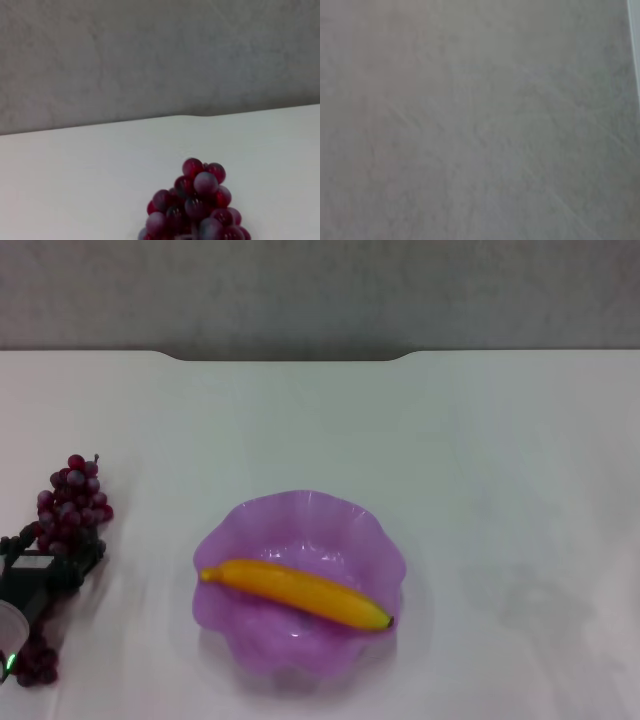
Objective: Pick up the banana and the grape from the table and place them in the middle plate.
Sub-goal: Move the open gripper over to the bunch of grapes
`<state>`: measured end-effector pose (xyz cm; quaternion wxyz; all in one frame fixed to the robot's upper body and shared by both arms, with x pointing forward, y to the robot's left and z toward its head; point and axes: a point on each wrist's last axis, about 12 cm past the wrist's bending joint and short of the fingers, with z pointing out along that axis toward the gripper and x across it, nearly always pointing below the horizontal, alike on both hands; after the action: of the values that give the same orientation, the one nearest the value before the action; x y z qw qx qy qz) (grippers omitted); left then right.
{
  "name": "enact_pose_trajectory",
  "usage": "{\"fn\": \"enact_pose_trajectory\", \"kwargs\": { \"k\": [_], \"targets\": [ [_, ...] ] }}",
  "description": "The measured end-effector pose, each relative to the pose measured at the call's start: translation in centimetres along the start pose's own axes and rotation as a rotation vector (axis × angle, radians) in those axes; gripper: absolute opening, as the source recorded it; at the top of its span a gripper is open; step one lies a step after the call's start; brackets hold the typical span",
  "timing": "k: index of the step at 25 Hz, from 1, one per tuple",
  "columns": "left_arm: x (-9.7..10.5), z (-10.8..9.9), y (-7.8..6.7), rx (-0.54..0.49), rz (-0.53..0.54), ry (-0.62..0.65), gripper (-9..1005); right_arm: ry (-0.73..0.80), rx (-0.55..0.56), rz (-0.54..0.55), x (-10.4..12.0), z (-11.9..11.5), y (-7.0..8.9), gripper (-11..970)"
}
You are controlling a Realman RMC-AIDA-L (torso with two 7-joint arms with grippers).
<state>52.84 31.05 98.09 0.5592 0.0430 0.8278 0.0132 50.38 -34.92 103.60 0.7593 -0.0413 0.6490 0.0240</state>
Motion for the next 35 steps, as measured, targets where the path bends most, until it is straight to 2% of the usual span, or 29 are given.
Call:
{"fn": "enact_pose_trajectory", "kwargs": {
  "k": [19, 25, 35],
  "targets": [
    [0.24, 0.5, -0.78, 0.04, 0.047, 0.063, 883, -0.008, -0.033, -0.001, -0.14, 0.29, 0.43, 0],
    [0.32, 0.53, -0.78, 0.041, 0.085, 0.071, 757, -0.008, -0.034, -0.002, -0.14, 0.29, 0.45, 0],
    [0.09, 0.69, -0.21, 0.021, 0.08, 0.066, 681, -0.001, -0.034, -0.004, -0.08, 0.38, 0.4, 0]
  ]
}}
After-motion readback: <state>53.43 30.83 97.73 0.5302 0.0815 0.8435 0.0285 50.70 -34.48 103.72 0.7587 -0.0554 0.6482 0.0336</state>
